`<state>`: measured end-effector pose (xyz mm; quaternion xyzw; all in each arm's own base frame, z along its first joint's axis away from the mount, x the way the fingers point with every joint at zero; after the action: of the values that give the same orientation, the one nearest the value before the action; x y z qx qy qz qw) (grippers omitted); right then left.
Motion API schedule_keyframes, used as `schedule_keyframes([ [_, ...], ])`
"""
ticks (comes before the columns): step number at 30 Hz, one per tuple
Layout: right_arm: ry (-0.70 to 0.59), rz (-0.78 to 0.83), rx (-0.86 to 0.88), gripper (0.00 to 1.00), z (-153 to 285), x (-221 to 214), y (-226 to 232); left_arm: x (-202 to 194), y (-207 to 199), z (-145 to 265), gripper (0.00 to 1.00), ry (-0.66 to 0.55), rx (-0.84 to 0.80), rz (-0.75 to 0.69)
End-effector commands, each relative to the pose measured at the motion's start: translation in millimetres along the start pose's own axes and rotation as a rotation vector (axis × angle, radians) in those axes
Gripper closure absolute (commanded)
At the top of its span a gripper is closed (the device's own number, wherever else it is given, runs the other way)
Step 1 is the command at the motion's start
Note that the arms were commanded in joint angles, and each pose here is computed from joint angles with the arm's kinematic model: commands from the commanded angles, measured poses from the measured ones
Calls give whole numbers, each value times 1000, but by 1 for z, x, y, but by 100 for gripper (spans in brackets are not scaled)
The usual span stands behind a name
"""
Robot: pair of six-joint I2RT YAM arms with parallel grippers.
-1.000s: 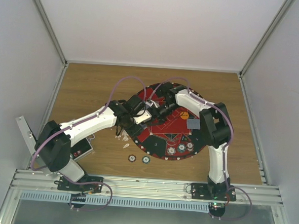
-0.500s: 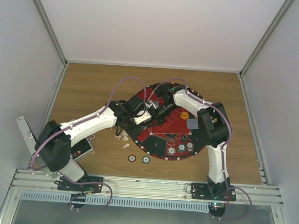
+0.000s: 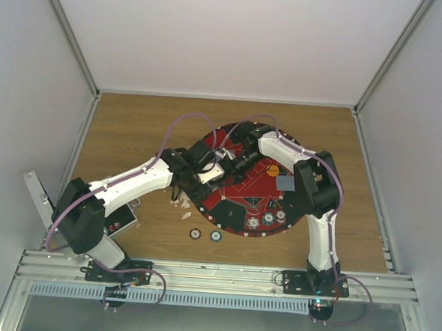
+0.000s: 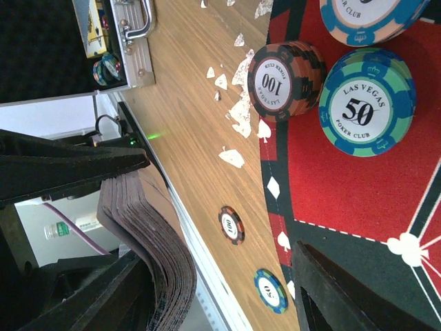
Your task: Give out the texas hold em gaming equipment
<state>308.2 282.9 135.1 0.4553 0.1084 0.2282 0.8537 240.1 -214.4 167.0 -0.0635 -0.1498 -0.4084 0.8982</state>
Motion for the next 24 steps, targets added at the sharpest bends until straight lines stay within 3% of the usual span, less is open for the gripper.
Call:
schedule_keyframes([
  [1, -30, 8, -62, 45, 14, 1, -5, 5, -2, 7, 42, -47, 6, -10],
  [6, -44, 19, -51, 50, 20, 2, 0, 5, -2, 7, 42, -46, 5, -11],
  [20, -87, 70, 70, 99, 28, 3, 24, 5, -2, 5, 42, -39, 5, -10],
  [24, -114, 69, 29, 99, 38, 5, 23, 3, -1, 4, 42, -32, 10, -11],
])
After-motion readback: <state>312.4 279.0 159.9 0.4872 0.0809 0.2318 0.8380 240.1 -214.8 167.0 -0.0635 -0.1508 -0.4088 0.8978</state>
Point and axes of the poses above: each gripper's point midway between its finger pads, its own z axis back along the fingers, its own y axis along the line the jaws close on, x = y × z, the point moved 6 cm from there along z, back along the fingers, and after that the axes turned 1 degree about z, right-handed, at the moved point
